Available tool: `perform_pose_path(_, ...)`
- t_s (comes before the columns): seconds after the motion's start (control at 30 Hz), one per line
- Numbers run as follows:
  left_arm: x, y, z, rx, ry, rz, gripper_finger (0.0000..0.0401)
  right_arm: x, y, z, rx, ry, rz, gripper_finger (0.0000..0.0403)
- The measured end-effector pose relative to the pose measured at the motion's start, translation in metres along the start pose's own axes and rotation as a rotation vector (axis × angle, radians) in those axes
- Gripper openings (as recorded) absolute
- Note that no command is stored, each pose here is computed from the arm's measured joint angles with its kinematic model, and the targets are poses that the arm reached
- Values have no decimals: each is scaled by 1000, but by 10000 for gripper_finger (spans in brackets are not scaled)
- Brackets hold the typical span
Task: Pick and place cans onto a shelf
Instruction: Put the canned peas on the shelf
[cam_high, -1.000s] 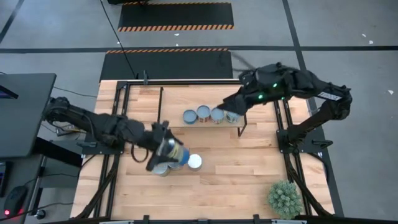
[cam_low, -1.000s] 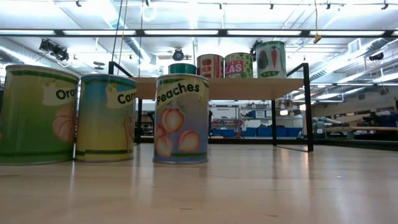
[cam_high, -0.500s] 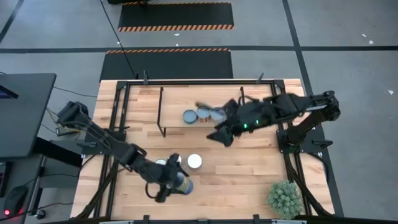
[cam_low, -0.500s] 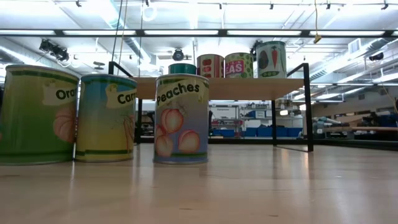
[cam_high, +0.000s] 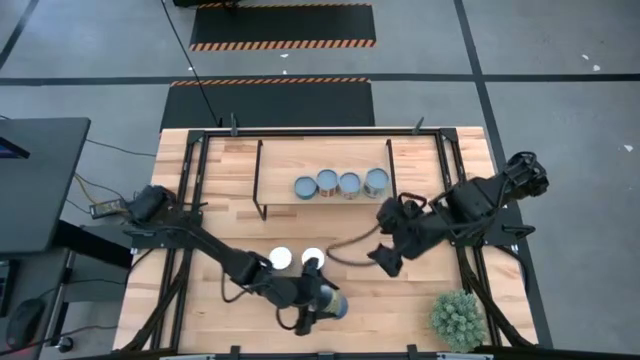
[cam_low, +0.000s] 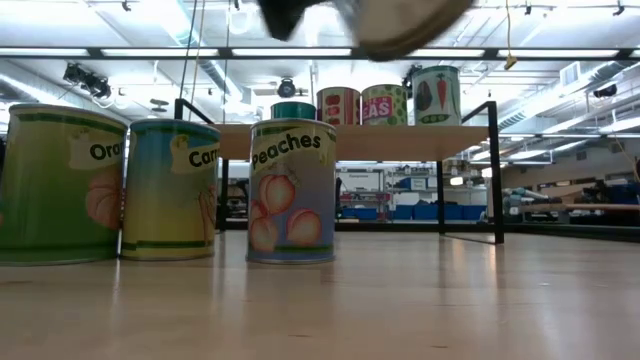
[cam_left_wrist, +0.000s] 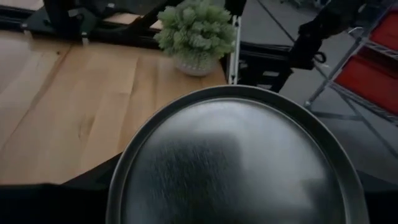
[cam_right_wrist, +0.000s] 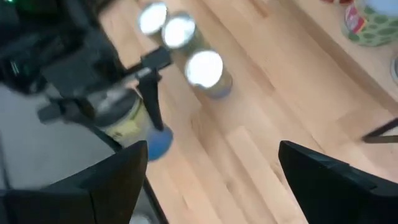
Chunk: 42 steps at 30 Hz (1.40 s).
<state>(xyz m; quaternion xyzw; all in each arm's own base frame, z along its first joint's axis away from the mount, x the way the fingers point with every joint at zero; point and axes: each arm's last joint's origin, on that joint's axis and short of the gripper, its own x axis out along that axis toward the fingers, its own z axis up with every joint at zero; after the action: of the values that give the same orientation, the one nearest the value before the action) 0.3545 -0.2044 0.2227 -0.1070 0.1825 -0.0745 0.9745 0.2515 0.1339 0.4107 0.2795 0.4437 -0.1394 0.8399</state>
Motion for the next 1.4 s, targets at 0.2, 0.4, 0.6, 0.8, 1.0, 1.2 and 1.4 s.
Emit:
perform_pose_path(0.2,38,13,9,27,27,56,311,8,-2,-19,-98,107,-45,368)
perform_pose_path(0.4,69,24,8,94,155,19,311,6,0,-36,-153,176,-39,368)
perform_pose_path(0.6,77,31,7,148,244,5,311,-1,3,-51,-182,208,-25,368)
perform_pose_path(0.8,75,35,-3,170,329,19,311,-4,7,-56,-181,189,-10,368)
perform_pose_path(1.0,80,34,-14,179,358,20,311,-4,10,-57,-183,166,4,368)
perform_pose_path(1.2,86,35,-27,171,389,27,311,-4,12,-56,-177,152,21,368)
perform_pose_path(1.4,88,36,-31,170,396,32,312,-4,13,-56,-178,133,23,368)
